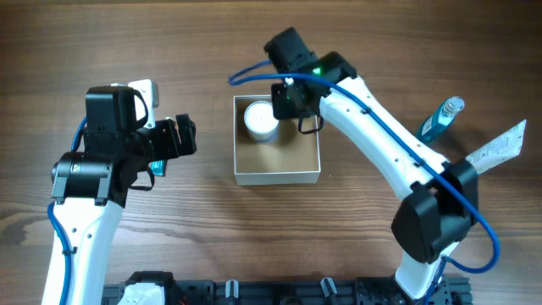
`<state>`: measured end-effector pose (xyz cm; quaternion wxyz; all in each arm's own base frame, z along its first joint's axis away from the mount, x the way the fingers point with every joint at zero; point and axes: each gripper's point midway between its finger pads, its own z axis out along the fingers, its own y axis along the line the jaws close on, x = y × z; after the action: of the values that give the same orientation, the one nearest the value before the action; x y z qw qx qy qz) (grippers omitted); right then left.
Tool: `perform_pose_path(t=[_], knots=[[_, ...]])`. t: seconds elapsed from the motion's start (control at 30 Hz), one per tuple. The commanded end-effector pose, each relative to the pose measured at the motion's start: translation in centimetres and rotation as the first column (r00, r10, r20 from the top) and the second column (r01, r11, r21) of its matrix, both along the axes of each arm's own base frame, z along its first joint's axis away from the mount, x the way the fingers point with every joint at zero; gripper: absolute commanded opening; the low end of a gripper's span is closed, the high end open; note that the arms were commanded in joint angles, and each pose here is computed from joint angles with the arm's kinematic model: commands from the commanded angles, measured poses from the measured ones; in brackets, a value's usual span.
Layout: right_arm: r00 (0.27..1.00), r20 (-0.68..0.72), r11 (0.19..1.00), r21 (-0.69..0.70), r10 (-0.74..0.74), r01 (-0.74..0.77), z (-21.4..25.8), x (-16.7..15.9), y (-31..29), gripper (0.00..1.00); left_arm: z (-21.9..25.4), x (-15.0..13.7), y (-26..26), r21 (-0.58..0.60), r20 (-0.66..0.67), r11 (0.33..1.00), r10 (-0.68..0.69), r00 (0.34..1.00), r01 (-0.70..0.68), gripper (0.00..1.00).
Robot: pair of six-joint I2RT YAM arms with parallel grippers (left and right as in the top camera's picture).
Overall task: Pack container
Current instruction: 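Carry the jar with the right gripper into the box and release, then move the right gripper to the blue mouthwash bottle and grasp it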
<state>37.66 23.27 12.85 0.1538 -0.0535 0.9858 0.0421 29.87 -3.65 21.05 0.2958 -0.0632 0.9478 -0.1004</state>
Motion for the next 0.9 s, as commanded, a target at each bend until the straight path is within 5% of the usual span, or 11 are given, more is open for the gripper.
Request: perform_pose_path(t=[0.0, 0.3, 0.57, 0.73, 0.8, 0.87], knots=[[0.998, -0.055, 1.000, -0.012, -0.015, 0.015, -3.4, -0.5, -0.1, 0.05, 0.4, 0.2, 0.0, 0.000, 0.010, 1.000, 0.012, 1.000, -0.012, 1.00], [0.985, -0.091, 0.984, 0.110, 0.149, -0.139, -6.7, -0.2, 3.4, 0.06, 0.4, 0.2, 0.0, 0.000, 0.009, 1.000, 0.012, 1.000, -0.012, 1.00], [0.984, -0.096, 0.983, 0.119, 0.153, -0.141, -6.8, -0.3, 3.6, 0.08, 0.4, 0.1, 0.1, 0.000, 0.006, 1.000, 0.012, 1.000, -0.012, 1.00], [0.999, 0.030, 0.999, -0.002, 0.036, -0.036, 1.0, -0.5, -0.6, 0.27, 0.4, 0.1, 0.1, 0.000, 0.007, 1.000, 0.012, 1.000, -0.012, 1.00], [0.985, 0.171, 0.999, 0.027, 0.022, -0.026, 6.8, -0.1, -2.4, 0.54, 0.4, 0.1, 0.1, 0.000, 0.006, 1.000, 0.012, 1.000, -0.012, 1.00], [0.960, 0.280, 0.998, 0.067, -0.030, 0.012, 11.5, 0.2, -5.3, 0.60, 0.4, 0.1, 0.1, 0.000, 0.007, 1.000, 0.012, 1.000, -0.012, 1.00]])
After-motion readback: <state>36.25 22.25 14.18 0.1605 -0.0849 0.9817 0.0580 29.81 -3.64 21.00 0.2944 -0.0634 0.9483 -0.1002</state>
